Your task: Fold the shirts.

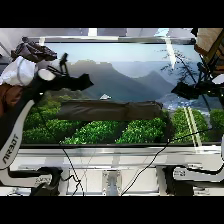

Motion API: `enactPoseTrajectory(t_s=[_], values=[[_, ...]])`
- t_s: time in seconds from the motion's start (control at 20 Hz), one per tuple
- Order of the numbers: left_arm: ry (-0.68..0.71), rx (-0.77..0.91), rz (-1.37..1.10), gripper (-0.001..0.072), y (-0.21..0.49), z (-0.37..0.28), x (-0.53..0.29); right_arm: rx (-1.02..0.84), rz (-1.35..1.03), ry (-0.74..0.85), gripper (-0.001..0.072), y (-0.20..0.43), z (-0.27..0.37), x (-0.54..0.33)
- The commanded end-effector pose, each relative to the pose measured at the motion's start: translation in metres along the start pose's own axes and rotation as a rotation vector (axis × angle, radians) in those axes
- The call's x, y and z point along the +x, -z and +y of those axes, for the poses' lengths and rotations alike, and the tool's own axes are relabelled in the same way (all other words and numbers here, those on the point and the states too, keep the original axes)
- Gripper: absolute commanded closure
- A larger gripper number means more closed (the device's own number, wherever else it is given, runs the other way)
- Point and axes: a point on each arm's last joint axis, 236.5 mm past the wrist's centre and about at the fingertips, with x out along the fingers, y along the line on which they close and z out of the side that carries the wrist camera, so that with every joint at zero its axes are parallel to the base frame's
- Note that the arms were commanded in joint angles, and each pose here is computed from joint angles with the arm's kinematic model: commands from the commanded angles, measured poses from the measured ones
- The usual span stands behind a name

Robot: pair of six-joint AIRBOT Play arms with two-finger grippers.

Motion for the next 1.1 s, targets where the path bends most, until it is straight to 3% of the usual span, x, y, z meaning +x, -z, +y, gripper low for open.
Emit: enactPoseTrajectory(t_s=[0.0,0.2,0.45,0.75,1.05], values=[[-0.042,0.020,0.123,0.0701,0.035,-0.009,0.046,0.061,0.095,-0.015,0.0269,0.030,-0.024,-0.005],[-0.054,-0.040,0.221,0.0701,0.060,-0.002,0.079,0.138,0.231,-0.158,0.0235,0.067,-0.025,0.018],[-0.089,-0.049,0.317,0.0702,0.083,0.009,0.082,0.198,0.262,-0.301,0.0235,0.069,-0.010,0.042],[-0.225,-0.052,0.454,0.0702,0.116,0.047,0.077,0.212,0.304,-0.333,0.0233,0.077,-0.012,0.057],[-0.244,-0.055,0.514,0.0703,0.126,0.054,0.081,0.239,0.346,-0.412,0.0214,0.084,-0.003,0.067]])
